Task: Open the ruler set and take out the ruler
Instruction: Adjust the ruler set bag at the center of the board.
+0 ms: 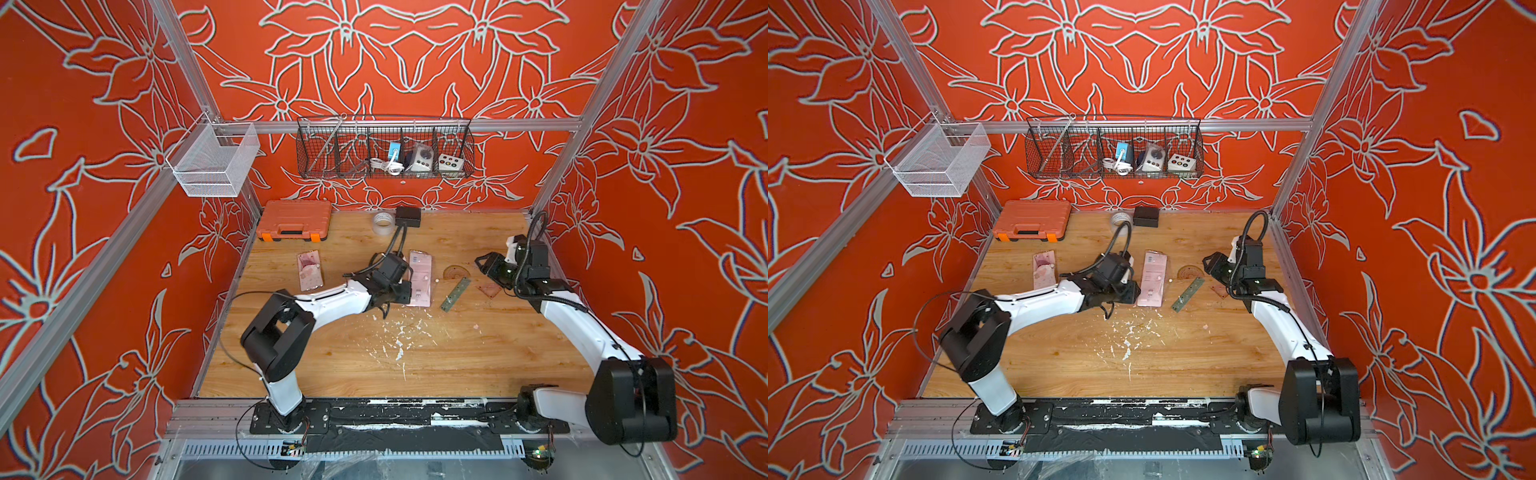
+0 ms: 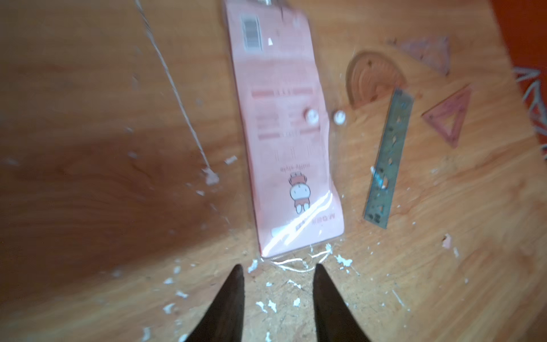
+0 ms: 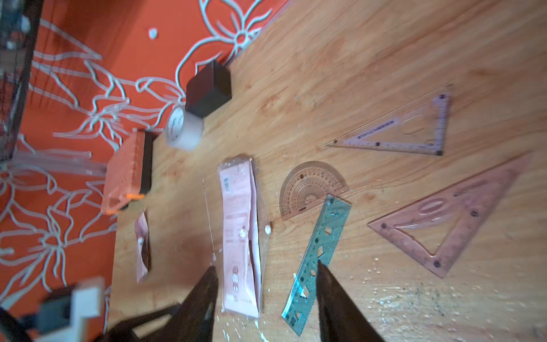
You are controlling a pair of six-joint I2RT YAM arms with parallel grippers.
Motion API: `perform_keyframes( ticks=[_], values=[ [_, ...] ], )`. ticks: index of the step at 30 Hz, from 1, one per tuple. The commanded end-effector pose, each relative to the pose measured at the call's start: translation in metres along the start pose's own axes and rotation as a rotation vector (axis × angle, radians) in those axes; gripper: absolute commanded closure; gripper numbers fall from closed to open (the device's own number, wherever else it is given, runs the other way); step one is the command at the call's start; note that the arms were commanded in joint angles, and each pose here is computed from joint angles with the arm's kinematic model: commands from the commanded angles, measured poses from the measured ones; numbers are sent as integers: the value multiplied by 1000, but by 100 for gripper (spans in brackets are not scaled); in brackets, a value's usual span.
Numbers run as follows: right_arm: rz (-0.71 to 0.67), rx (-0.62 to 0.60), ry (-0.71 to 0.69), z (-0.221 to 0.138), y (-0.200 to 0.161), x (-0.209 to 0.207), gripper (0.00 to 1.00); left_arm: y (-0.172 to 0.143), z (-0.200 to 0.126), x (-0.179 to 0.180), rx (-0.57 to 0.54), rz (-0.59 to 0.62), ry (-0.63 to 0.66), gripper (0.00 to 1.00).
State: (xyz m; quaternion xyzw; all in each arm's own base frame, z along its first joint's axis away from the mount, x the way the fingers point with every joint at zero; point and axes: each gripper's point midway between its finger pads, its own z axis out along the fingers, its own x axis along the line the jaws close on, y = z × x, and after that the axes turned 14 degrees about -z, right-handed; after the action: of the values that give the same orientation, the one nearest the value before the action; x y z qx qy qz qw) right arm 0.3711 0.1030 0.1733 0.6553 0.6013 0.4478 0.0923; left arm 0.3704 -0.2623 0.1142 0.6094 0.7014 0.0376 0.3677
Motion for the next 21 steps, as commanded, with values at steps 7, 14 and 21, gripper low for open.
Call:
perform_keyframes(
  ticks=[7, 14, 21],
  values=[
    [-357, 287, 471, 89, -53, 189, 48, 110, -68, 209, -262, -415, 343, 29],
    [-364, 402, 562, 146, -90, 240, 48, 119, -74, 305, -220, -647, 390, 18],
    [-340, 444, 574, 162, -108, 241, 49, 112, -35, 318, -87, -634, 321, 12]
  ],
)
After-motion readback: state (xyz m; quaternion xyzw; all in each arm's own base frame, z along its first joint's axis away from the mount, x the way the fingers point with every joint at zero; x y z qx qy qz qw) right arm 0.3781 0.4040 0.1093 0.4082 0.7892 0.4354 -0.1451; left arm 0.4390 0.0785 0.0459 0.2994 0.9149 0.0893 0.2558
